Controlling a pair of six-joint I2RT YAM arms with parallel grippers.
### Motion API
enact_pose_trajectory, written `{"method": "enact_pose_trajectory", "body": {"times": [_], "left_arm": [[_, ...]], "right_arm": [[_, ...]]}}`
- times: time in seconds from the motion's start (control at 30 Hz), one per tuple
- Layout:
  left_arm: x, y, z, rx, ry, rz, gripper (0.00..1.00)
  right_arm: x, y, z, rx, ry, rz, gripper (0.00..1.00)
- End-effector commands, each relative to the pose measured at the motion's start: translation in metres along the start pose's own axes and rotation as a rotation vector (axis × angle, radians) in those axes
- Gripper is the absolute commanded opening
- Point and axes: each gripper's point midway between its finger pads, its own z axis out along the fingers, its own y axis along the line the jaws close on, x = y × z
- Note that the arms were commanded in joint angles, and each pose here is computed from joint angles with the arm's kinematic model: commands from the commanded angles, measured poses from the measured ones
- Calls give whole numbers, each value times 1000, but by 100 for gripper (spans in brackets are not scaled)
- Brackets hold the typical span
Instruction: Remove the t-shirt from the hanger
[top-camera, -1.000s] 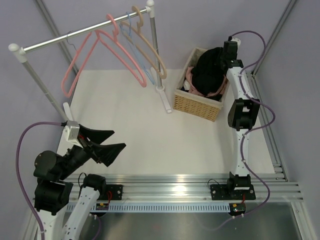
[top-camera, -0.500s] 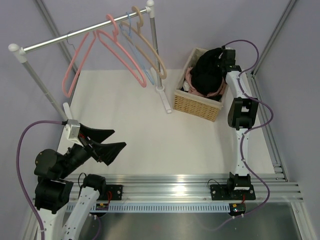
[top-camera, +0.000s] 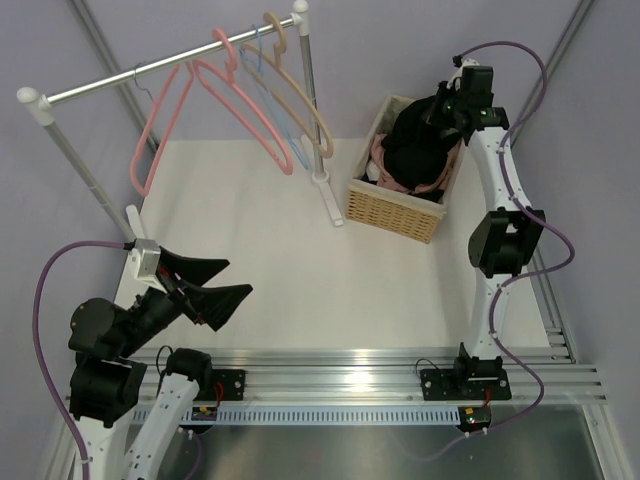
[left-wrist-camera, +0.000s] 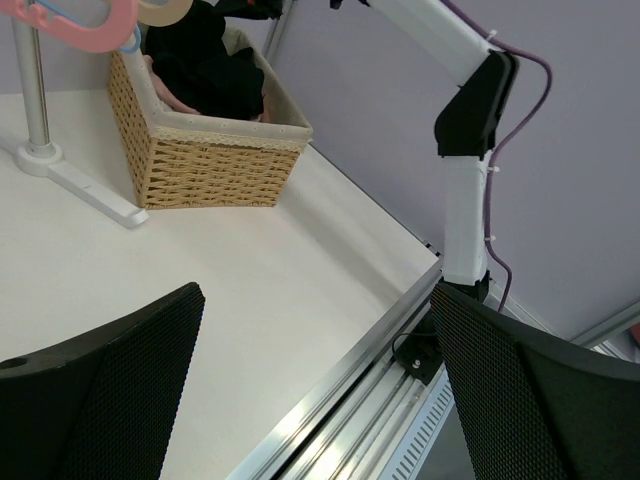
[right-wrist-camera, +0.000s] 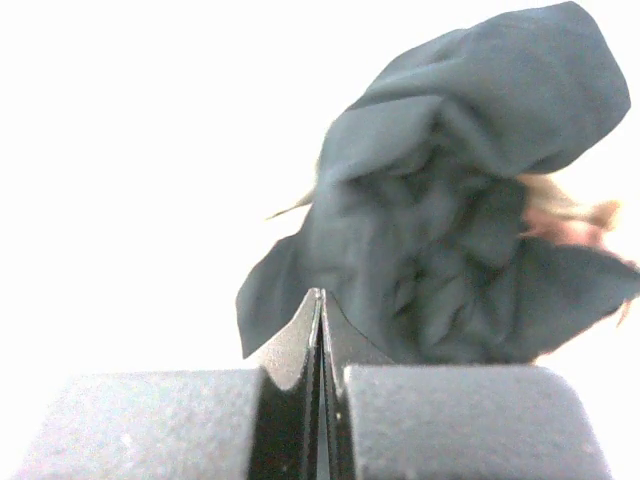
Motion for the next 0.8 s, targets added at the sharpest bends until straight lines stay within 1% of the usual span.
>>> {"method": "enact_pose_trajectory", "body": {"times": [0.0,0.03,0.1,0.13,0.17,0.2,0.33,0.43,0.5,0.53,0.57,0.6,0.63,0.67,0.7,0.73,0.77], "left_arm": [[-14,-8,0,29,-50,44,99],[-14,-6,0,20,-52,42,99],[-14,-5,0,15,-55,42,99],[-16,-6,0,15,-58,44,99],[-16,-6,1,15,-55,39,99],[-16,-7,0,17,-55,34,99],[-17,-5,0,3,-65,31,99],[-16,1,4,-13,-52,25,99],[-15,6,8,-21,-35,23,99],[-14,11,14,-31,-14,15,99],[-14,14,17,-35,-3,12,99],[-15,16,19,-43,2,9,99],[-14,22,24,-58,15,2,99],[-16,25,26,-70,14,20,99],[-21,30,25,-100,1,36,99],[-21,36,27,-125,7,47,99],[-24,43,26,-157,2,80,99]], "right_arm": [[8,32,-28,-112,25,39,0],[33,27,-18,-121,62,75,0],[43,32,-23,-154,75,87,0],[61,27,-20,-146,100,96,0],[58,30,-30,-146,82,90,0],[71,22,-29,-119,96,96,0],[77,19,-46,-90,104,86,0],[72,26,-69,-90,94,80,0],[63,24,-91,-36,84,68,0],[54,29,-110,-28,57,58,0],[47,32,-119,-24,33,51,0],[52,32,-129,-10,41,56,0],[50,37,-141,-12,26,57,3],[39,50,-168,-35,-26,51,7],[53,60,-173,-49,-10,49,14],[56,69,-185,-51,-23,35,31],[54,76,-210,-34,-67,10,40]]}}
